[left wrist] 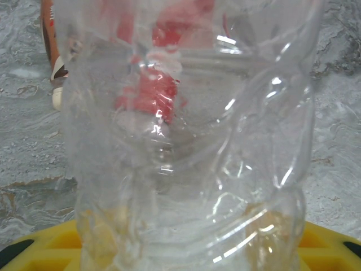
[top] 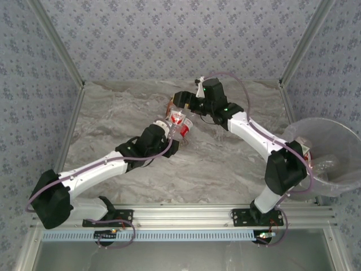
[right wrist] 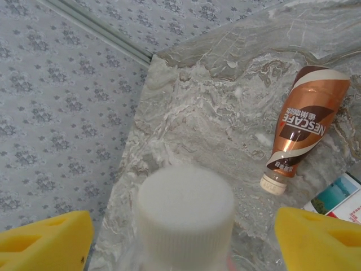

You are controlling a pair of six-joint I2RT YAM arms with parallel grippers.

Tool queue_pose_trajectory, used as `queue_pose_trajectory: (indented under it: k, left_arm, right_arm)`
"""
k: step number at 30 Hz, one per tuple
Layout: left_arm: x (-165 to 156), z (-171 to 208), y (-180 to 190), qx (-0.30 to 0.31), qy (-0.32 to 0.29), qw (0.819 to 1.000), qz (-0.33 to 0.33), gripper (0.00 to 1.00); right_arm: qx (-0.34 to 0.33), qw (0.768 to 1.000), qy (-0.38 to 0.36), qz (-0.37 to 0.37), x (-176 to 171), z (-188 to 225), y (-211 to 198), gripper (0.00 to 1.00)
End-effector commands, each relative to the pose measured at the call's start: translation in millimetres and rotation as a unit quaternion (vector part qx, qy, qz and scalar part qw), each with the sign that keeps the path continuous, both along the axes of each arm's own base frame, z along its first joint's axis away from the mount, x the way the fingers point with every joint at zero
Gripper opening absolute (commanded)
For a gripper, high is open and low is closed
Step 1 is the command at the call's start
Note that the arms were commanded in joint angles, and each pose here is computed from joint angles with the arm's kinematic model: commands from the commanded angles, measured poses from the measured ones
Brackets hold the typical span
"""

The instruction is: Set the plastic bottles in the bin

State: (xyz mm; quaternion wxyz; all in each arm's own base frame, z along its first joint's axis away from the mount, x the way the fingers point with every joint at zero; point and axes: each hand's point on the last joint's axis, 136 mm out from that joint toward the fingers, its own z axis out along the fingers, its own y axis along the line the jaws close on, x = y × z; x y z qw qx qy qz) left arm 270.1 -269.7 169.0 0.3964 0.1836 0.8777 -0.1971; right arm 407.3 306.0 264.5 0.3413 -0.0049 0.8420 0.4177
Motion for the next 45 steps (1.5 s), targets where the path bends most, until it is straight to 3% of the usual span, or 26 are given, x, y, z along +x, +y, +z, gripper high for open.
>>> queue_pose_trajectory:
  k: [1, 8, 15, 19, 28, 35, 40, 45]
  left_arm:
    - [3.8, 6.9, -5.3, -0.001, -0.025, 1.0, 0.002, 0.48]
    - [5.8, 6.6, -8.2, 0.007, -0.026, 1.0, -0.001, 0.48]
    - [6.5, 8.3, -9.9, 0.015, -0.027, 0.999, -0.007, 0.48]
    - [6.0, 7.2, -11.4, 0.014, -0.022, 1.0, -0.01, 0.53]
    - [-2.7, 13.6, -20.5, -0.001, -0.015, 0.999, -0.044, 0.78]
    - [-6.6, 49.4, -21.5, -0.053, -0.051, 0.996, -0.052, 0.99]
    - [-5.5, 78.7, -7.0, -0.107, -0.082, 0.99, -0.033, 1.0]
    - [11.8, 85.5, 30.2, -0.145, -0.083, 0.985, 0.051, 1.0]
  right_arm:
    - [-0.006, 1.0, -0.008, -0.009, 7.3, 7.6, -2.0, 0.71]
    - [-0.022, 1.0, -0.009, 0.004, 1.7, 1.7, -4.1, 0.46]
    - [-0.032, 0.999, -0.018, -0.006, -1.1, 3.1, -13.4, 0.14]
    - [-0.033, 0.999, -0.026, -0.006, -1.7, 6.6, -16.3, 0.01]
    - [-0.035, 0.999, -0.03, -0.01, -4.1, 10.0, -22.0, 0.0]
    - [-0.042, 0.998, -0.03, -0.021, -6.2, 10.7, -30.1, 0.0]
    - [-0.065, 0.997, -0.042, -0.028, -10.8, 13.9, -42.1, 0.0]
    - [-0.099, 0.992, -0.06, -0.042, -17.8, 23.0, -61.1, 0.0]
